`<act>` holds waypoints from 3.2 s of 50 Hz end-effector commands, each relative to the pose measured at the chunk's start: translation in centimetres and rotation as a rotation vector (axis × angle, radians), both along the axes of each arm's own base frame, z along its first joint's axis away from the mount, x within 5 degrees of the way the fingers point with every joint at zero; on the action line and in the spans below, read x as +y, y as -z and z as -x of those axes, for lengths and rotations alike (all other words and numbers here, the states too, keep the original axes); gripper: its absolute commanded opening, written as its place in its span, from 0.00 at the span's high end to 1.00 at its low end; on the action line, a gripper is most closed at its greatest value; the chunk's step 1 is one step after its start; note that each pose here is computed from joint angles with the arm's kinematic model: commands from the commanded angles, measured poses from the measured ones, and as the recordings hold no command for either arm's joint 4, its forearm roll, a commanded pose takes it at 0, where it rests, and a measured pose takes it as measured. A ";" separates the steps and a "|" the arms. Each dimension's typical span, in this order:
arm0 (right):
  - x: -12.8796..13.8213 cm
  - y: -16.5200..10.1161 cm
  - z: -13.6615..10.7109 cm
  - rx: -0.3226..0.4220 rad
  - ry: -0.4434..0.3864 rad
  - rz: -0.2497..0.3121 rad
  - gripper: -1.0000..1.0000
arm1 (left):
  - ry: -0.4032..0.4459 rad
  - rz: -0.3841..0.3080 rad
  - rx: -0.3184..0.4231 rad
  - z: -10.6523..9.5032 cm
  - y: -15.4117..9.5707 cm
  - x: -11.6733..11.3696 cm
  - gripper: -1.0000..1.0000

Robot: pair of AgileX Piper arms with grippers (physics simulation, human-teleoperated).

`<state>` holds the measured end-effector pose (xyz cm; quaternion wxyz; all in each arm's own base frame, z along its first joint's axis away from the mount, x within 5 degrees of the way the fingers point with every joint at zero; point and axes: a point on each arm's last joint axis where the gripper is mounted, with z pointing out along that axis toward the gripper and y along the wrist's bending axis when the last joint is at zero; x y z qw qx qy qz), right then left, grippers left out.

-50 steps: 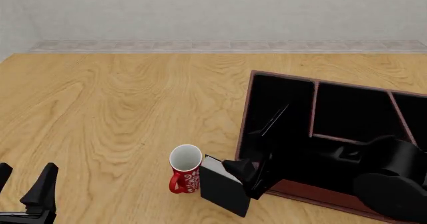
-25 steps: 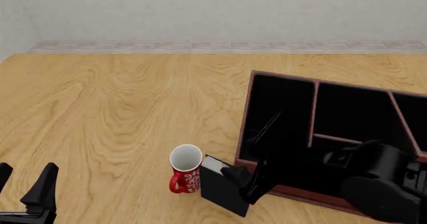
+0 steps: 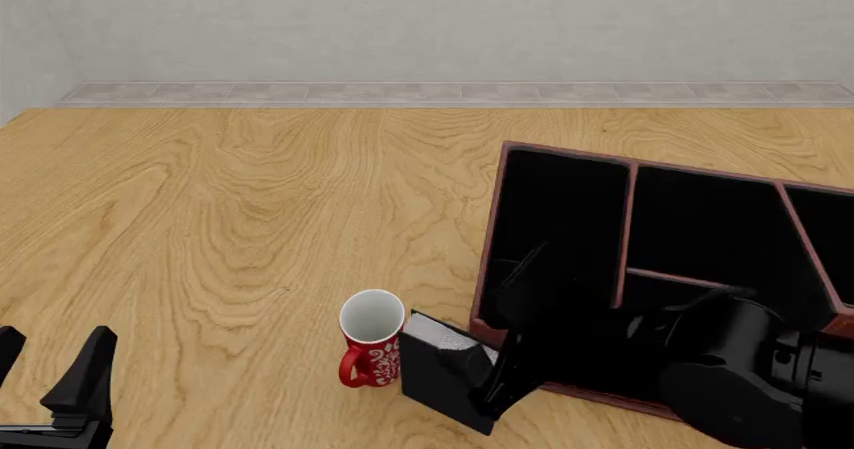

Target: Pick up the book and place it in the left compartment of the caddy.

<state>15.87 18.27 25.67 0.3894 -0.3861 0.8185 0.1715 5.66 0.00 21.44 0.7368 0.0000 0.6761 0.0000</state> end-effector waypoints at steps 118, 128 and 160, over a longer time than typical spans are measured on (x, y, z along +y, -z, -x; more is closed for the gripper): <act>1.4 6.0 -0.1 0.145 0.033 0.068 0.00 | 0.000 0.000 0.000 0.0 0.0 0.0 0.00; 1.1 5.6 -0.2 0.126 0.033 0.061 0.00 | 0.000 0.000 0.000 0.0 0.0 0.0 0.00; 1.9 1.9 2.1 0.051 -0.094 0.024 1.00 | 0.000 0.000 0.000 0.0 0.0 0.0 0.00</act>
